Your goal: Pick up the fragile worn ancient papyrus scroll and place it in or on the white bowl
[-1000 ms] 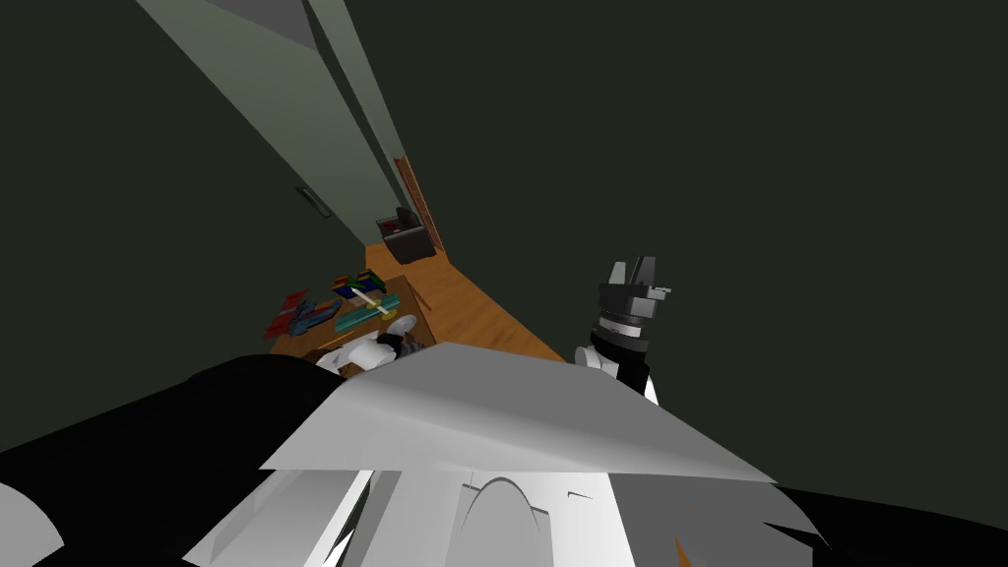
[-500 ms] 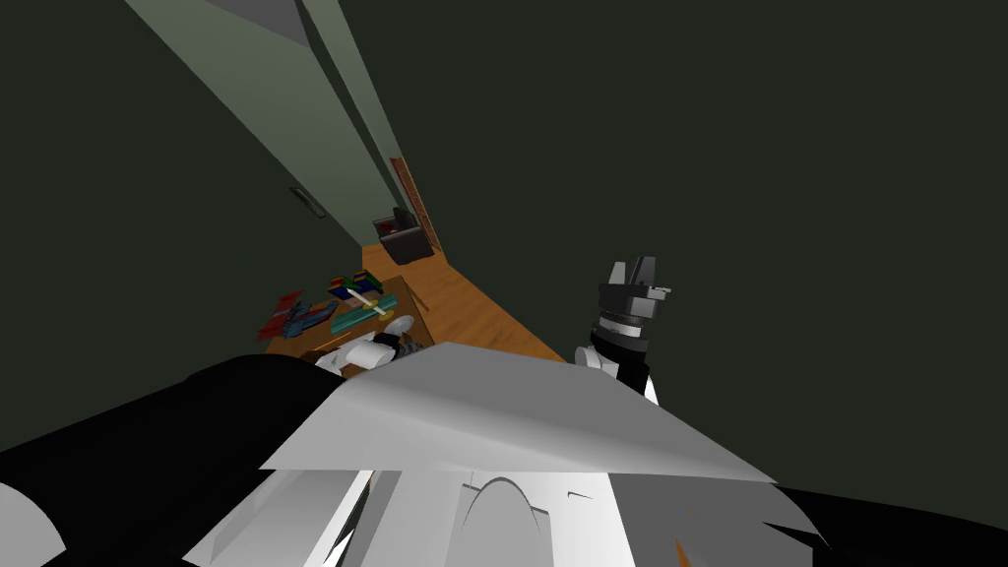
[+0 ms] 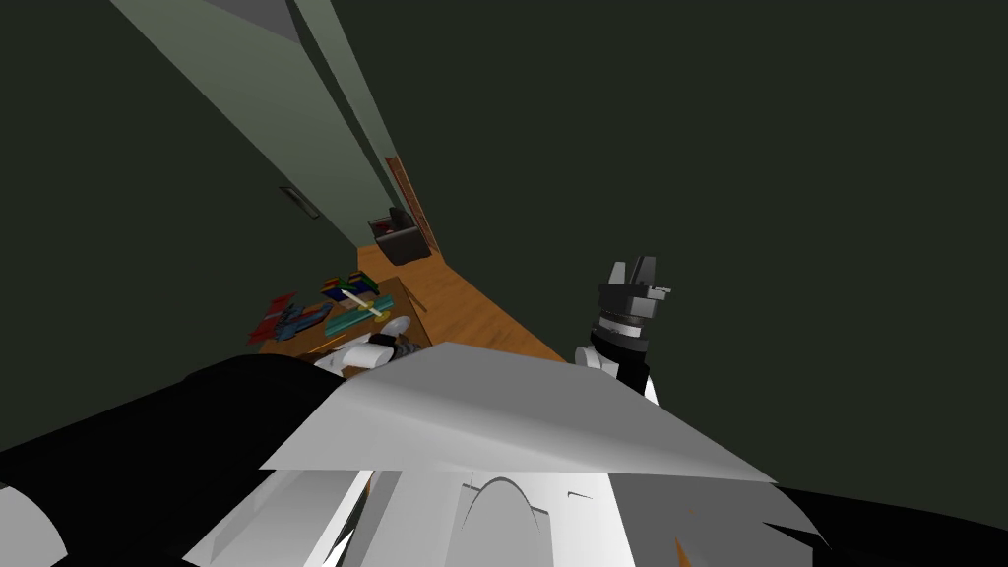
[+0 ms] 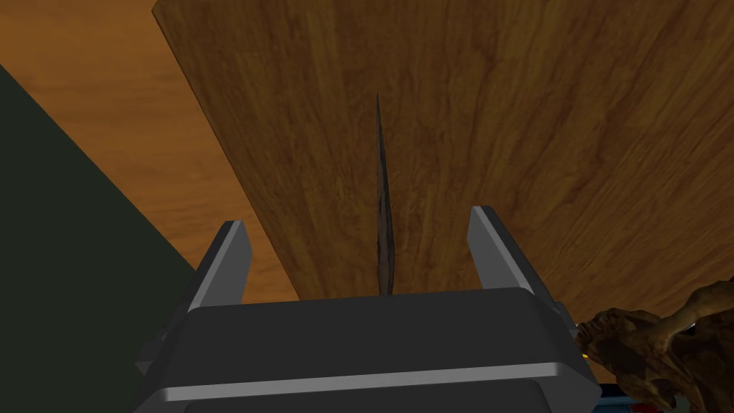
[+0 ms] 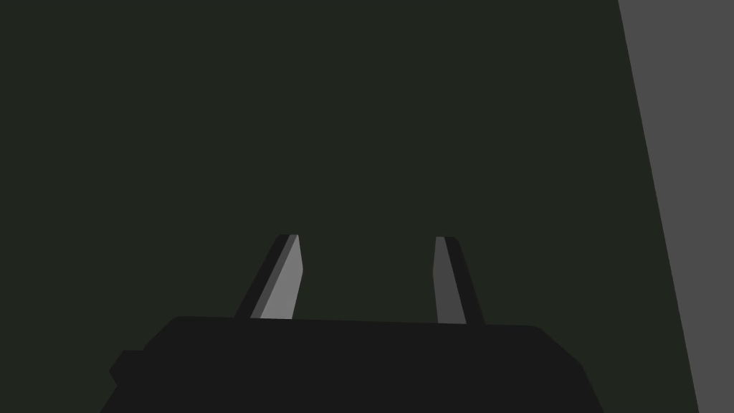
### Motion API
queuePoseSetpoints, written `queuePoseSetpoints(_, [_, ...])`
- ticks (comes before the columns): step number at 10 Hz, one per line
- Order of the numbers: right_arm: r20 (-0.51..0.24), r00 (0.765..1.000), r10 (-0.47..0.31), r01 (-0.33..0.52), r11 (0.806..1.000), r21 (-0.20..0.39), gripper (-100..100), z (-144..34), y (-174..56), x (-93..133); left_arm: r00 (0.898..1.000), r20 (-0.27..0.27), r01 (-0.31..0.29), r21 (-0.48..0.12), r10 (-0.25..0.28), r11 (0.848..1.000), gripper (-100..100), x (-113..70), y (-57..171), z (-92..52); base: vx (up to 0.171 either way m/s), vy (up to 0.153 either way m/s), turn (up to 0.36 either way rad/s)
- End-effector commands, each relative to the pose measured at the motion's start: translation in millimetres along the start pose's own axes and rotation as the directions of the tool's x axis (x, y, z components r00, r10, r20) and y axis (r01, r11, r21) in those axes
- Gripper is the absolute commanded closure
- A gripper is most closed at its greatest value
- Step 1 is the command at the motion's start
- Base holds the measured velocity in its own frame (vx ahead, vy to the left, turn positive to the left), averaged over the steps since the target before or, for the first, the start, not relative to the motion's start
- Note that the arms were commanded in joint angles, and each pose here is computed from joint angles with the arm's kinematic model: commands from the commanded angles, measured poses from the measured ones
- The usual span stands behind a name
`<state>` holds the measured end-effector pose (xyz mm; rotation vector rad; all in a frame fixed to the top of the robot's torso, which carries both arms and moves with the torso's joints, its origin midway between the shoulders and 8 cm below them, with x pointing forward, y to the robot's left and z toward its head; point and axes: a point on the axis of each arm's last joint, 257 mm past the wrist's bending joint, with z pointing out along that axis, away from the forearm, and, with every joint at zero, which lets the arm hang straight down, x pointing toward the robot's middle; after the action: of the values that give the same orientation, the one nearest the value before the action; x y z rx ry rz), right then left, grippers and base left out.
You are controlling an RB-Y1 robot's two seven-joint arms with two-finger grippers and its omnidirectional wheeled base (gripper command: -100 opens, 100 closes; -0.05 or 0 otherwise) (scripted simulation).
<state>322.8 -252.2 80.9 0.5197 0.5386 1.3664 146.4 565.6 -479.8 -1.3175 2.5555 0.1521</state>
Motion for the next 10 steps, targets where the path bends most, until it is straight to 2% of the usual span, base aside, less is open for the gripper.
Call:
queuePoseSetpoints(1, [0.000, 1.000, 0.000, 0.000, 1.000, 0.000, 0, 0.0, 0.0, 0.0, 1.000, -0.001, 0.002, 0.000, -0.002, 1.000, -100, -1.7, 4.7, 4.1, -0.004, -0.019, -0.028])
queuePoseSetpoints(2, [0.000, 1.000, 0.000, 0.000, 1.000, 0.000, 0, 0.0, 0.0, 0.0, 1.000, -0.003, 0.020, 0.000, -0.020, 1.000, -100, -2.8, 8.7, 7.2, -0.005, -0.027, -0.058])
queuePoseSetpoints(4, [0.000, 1.000, 0.000, 0.000, 1.000, 0.000, 0, 0.0, 0.0, 0.0, 1.000, -0.002, 0.012, 0.000, -0.012, 1.000, -100, -1.8, 8.2, 7.1, -0.005, -0.013, -0.006])
queuePoseSetpoints(5, [0.000, 1.000, 0.000, 0.000, 1.000, 0.000, 0, 0.0, 0.0, 0.0, 1.000, -0.002, 0.010, 0.000, -0.010, 1.000, 100, -1.9, 8.3, 7.2, 0.000, 0.000, 0.000])
queuePoseSetpoints(9, [0.000, 1.000, 0.000, 0.000, 1.000, 0.000, 0, 0.0, 0.0, 0.0, 1.000, -0.005, 0.007, -0.009, -0.007, 1.000, 100, -1.2, 12.0, 7.2, -0.001, 0.001, 0.004])
queuePoseSetpoints(10, [0.000, 1.000, 0.000, 0.000, 1.000, 0.000, 0, 0.0, 0.0, 0.0, 1.000, -0.004, 0.007, -0.008, -0.008, 1.000, 0, -1.3, 11.7, 7.2, 0.000, 0.000, 0.000])
